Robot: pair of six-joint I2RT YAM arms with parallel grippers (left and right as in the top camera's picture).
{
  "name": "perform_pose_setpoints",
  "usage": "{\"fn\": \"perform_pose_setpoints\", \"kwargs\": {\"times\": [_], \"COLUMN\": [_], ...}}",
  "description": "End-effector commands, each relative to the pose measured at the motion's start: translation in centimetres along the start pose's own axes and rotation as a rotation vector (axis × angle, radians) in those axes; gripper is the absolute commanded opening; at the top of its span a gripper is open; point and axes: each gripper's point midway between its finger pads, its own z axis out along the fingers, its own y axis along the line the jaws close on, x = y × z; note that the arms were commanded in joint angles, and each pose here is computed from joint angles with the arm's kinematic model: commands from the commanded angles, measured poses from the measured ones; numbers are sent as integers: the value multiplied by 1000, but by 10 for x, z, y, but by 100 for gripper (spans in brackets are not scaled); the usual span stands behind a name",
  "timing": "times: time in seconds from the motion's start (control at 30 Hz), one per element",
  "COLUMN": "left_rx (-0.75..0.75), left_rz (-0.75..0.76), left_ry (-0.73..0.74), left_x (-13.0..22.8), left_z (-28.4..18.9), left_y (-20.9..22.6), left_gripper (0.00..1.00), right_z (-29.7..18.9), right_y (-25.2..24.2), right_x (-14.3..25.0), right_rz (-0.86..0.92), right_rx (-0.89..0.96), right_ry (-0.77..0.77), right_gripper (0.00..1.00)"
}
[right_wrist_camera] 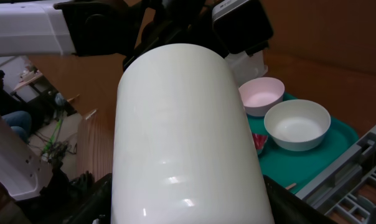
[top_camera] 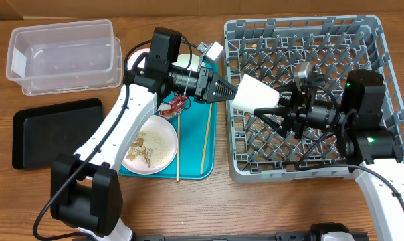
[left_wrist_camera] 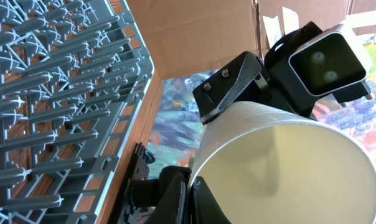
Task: Sort waste into correct bins and load items into the dishwasher
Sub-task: 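Grasp the cup with the right gripper and release the left gripper, then carry the cup with the right gripper into the rack and release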
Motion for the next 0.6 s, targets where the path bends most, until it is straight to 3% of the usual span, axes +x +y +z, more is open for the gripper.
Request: {"fn": "perform_pose_setpoints", "kwargs": {"times": [0.0, 0.13, 0.23, 0.3, 0.33, 0.37, 0.4, 0.57], "left_rx": [4, 3, 3, -3, -4, -6, -11, -103], "left_rz": [27, 27, 29, 34, 41, 45, 45, 38], "left_ry": [-8, -8, -9, -13, -13, -14, -17, -75], "left_x": [-2, -2, -2, -3, -3, -3, -4, -14], "left_z": [-3, -3, -3, -3, -3, -3, -3, -7], "left_y": [-18, -17, -17, -16, -16, -16, -15, 1], "left_gripper": [4, 5, 18, 29, 38, 54, 61, 75], "right_z": [-1, -1, -1, -1, -1, -1, -1, -1], "right_y": [10, 9, 5, 4, 4, 4, 4, -6], "right_x": [-13, -14, -13, -13, -13, -13, -13, -11], "right_rz": [-49, -52, -51, -51, -51, -50, -51, 1], "right_rx": [-38, -34, -13, -5, -5, -5, -5, 52], "right_ry": [-23, -24, -22, -21, -21, -21, -21, -11], "right_gripper": [66, 60, 55, 50, 49, 49, 49, 45]}}
